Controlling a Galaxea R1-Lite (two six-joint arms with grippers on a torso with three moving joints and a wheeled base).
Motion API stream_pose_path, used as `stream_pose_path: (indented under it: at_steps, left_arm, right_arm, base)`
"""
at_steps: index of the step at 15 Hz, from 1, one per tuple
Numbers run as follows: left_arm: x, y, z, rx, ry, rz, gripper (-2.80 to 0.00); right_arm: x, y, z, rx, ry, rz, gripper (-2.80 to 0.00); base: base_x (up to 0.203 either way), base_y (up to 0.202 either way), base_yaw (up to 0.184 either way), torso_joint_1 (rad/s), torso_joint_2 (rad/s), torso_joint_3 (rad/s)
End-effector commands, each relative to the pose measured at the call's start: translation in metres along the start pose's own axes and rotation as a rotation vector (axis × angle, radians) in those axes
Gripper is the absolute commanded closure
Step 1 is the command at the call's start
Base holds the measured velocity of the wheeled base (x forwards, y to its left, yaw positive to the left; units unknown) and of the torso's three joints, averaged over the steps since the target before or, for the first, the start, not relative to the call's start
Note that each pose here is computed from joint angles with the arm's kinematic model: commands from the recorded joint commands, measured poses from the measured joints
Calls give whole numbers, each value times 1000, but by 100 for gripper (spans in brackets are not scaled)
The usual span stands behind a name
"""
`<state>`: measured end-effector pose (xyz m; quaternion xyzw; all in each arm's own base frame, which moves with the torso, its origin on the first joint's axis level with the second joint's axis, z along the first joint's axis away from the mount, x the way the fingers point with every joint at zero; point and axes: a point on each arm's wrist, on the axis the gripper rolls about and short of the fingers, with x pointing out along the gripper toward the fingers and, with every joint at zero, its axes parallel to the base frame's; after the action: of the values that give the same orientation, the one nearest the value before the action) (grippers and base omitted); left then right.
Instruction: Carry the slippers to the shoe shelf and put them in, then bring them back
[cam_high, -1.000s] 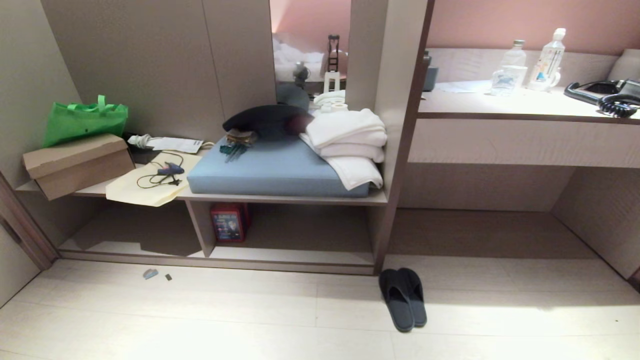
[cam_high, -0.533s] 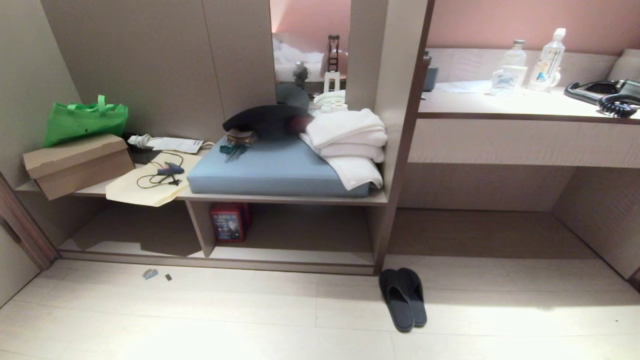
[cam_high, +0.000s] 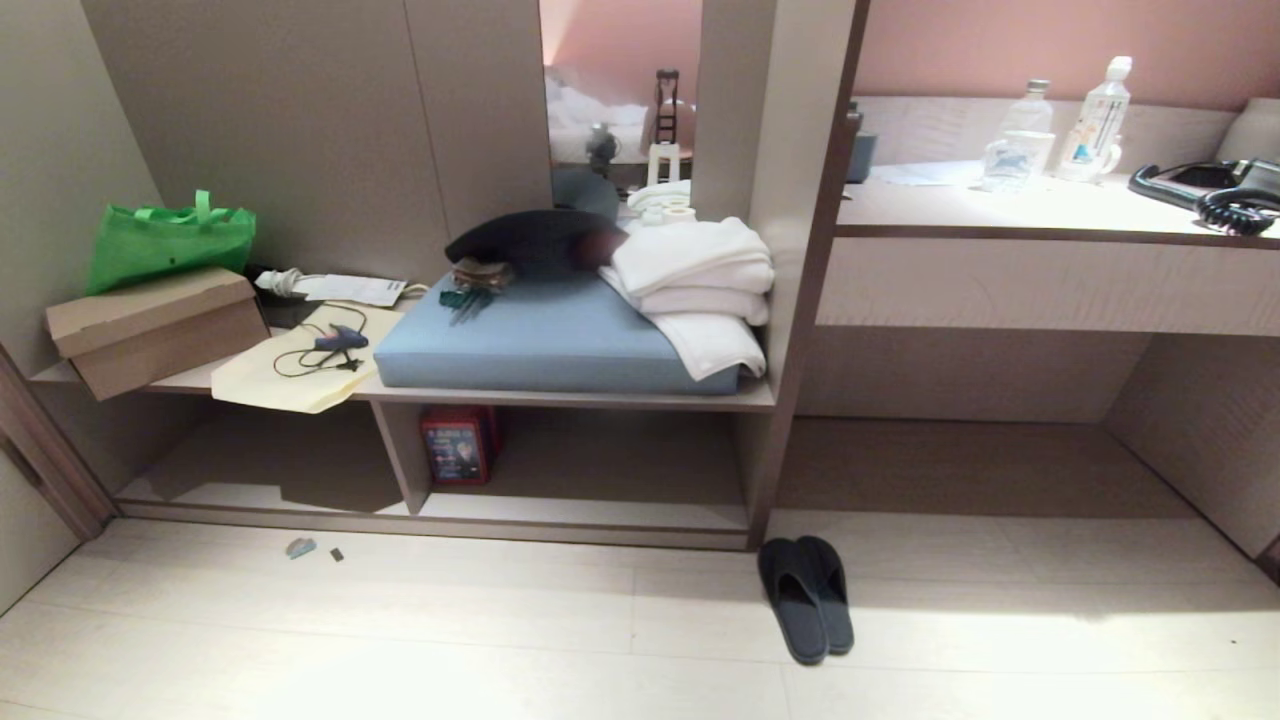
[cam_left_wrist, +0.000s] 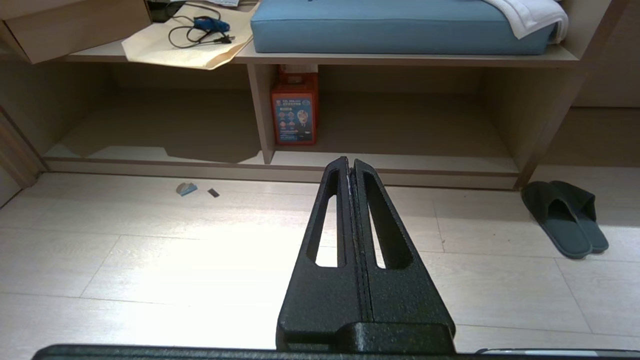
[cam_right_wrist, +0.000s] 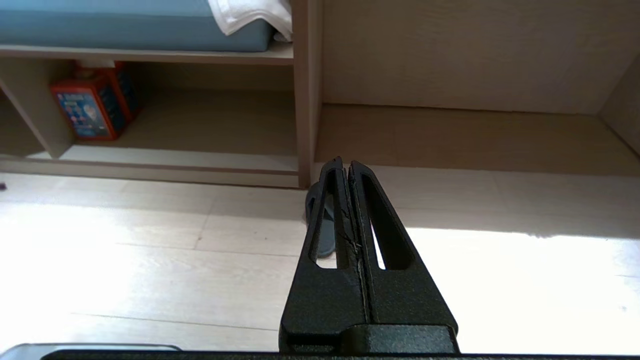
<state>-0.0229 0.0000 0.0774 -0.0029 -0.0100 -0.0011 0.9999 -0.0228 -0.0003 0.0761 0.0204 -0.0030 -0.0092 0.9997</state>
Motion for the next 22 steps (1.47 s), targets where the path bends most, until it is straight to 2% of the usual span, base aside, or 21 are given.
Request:
stream_pose_path:
  at_steps: [1,22]
  left_arm:
    - [0,0,-2,-1,8,0,0]
    - [0,0,-2,0,8,0,0]
  right_arm:
    - [0,-1,0,14,1,-23,0]
    - [0,-1,0,-10,5,-26,0]
  base:
    - [0,0,0,0,0,0]
    - [0,0,0,0,0,0]
